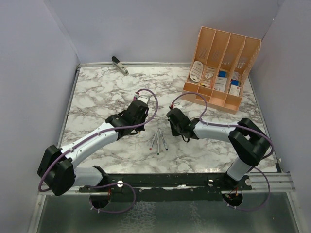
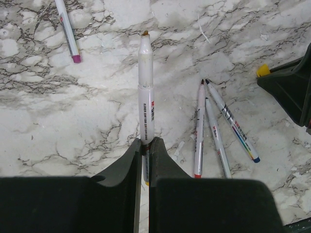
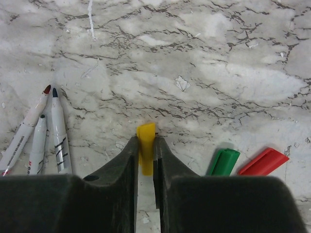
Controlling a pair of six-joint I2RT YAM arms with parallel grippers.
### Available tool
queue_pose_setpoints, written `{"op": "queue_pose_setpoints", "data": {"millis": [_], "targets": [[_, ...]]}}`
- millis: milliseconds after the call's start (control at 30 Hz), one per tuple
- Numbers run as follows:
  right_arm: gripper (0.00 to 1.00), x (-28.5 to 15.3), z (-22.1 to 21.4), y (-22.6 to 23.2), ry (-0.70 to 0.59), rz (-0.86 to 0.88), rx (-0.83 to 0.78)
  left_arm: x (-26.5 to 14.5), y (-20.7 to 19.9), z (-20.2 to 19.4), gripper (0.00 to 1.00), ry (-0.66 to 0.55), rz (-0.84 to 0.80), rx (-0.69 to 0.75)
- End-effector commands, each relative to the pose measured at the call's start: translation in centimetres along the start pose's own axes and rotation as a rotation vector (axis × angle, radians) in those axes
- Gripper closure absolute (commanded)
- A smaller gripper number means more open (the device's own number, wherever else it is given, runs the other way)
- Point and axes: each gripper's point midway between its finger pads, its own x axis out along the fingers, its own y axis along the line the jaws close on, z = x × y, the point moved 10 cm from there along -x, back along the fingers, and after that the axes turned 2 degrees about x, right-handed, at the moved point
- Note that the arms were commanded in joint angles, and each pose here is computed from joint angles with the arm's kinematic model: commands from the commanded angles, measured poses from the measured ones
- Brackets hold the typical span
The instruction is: Insert the pens into the pen caps
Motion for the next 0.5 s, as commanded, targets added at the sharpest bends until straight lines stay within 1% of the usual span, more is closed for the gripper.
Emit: {"op": "queue_pose_setpoints", "data": {"millis": [0, 33, 67, 167, 233, 333, 467], "targets": [[0.94, 0.5, -5.3, -1.9, 0.276, -0.132, -0.06, -0.4, 0.1, 0.5, 1.0, -0.041, -0.012, -0.01], [0.98, 0.6, -5.3, -2.0, 0.283, -0.14, -0.063, -0.3, 0.1, 0.5, 1.0, -0.037, -0.014, -0.008], [0.99, 0.6, -5.3, -2.0, 0.286, -0.149, -0.064, -0.2, 0.1, 0.5, 1.0, -0.037, -0.014, -0.009], [0.99, 0.7, -4.8, -1.9, 0.267, -0.161, -0.069, 0.0, 0.1, 0.4, 1.0, -0.038, -0.019, -0.01], [0.99, 0.7, -3.7, -1.5, 0.228, -0.156, -0.073, 0.1, 0.0, 0.5, 1.0, -0.051, -0.026, -0.013], [0.99, 0.6, -1.3, -0.6, 0.143, -0.138, -0.076, 0.3, -0.2, 0.8, 1.0, -0.08, -0.044, -0.012], [0.99, 0.3, 3.2, 0.9, -0.016, -0.12, -0.082, 0.4, -0.5, 1.4, 1.0, -0.147, -0.09, -0.002]]}}
